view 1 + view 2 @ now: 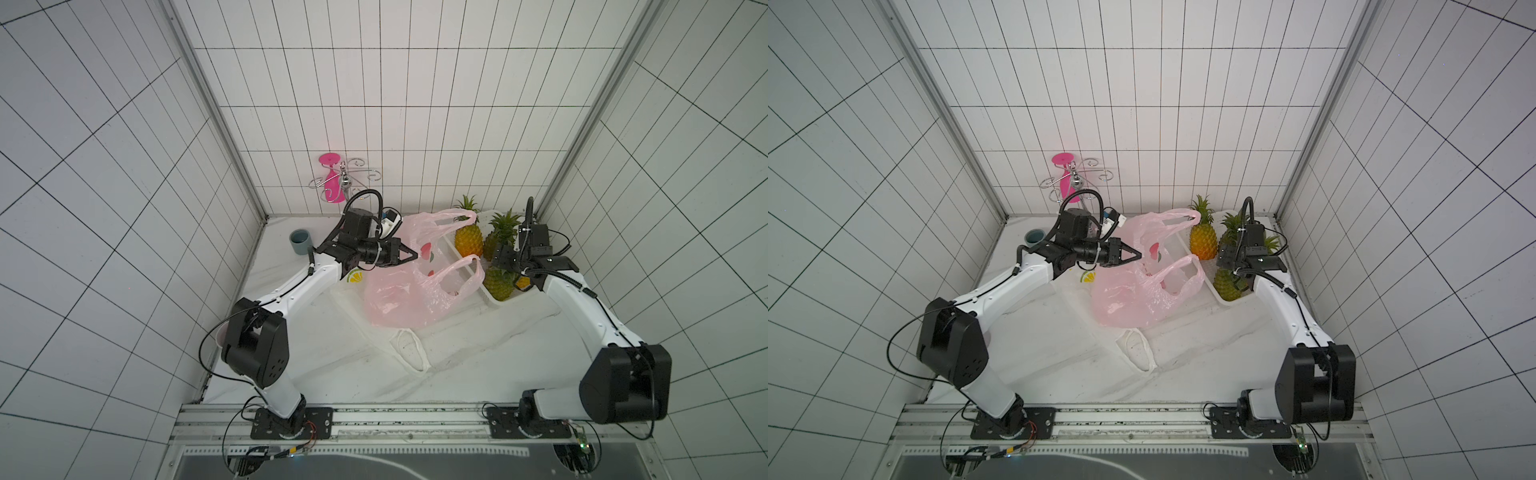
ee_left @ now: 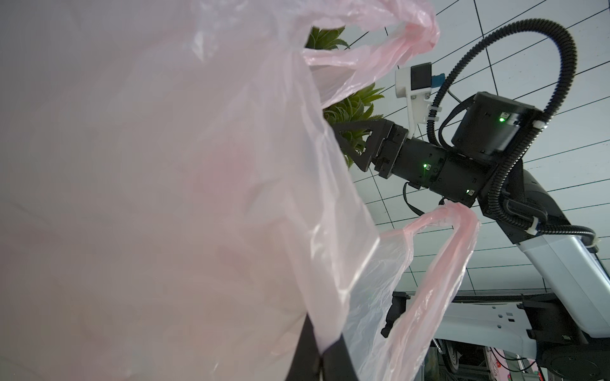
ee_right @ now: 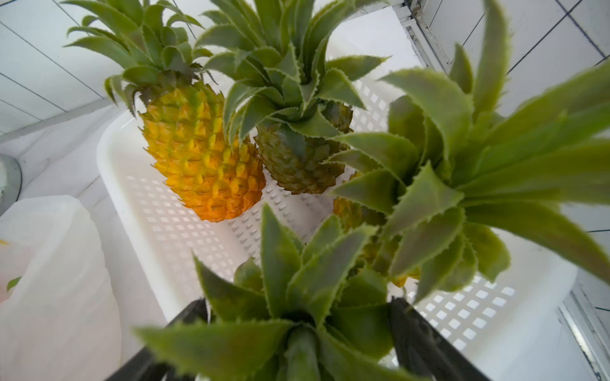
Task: Place the pineapple into a plastic bag & tie a knot
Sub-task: Pick up the pineapple from the basket.
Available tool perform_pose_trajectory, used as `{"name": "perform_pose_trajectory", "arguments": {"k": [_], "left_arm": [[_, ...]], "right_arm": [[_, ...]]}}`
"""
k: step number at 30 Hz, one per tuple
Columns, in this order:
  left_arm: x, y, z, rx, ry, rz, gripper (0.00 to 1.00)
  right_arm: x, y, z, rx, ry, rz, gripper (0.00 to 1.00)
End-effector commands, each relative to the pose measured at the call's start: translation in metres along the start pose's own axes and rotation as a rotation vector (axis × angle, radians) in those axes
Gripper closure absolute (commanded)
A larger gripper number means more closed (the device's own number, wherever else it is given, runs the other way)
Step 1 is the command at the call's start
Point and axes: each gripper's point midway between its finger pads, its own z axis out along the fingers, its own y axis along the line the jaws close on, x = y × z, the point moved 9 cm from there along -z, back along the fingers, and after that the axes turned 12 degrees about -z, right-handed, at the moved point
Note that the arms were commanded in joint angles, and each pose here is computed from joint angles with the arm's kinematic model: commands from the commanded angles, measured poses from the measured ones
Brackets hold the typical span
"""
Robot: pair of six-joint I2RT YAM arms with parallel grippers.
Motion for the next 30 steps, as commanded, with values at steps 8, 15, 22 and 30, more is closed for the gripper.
{"name": "perform_pose_trajectory", "arguments": {"k": [8,15,22,30], "left_arm": [[0.002,-0.003,-0.003,0.013,0.007,0.013,1.0],[0.007,-0.005,-0.006,0.021,0.01,0.027,1.0],[0.008,-0.009,-0.008,0.045,0.006,0.037,1.0],[0.008,-0.01,-0.008,0.054,0.002,0.029,1.0]], "right_arm": [[0.007,0.008,0.025,-0.113,-0.034,0.034,0.95],[-0.019,0.012,-0.032,-0.234,-0.193,0.063,1.0],[-0.049,0.004,-0.123,-0.285,-0.43,0.095,1.0],[-0.062,0.016,-0.207,-0.603,-0.663,0.083,1.0]]}}
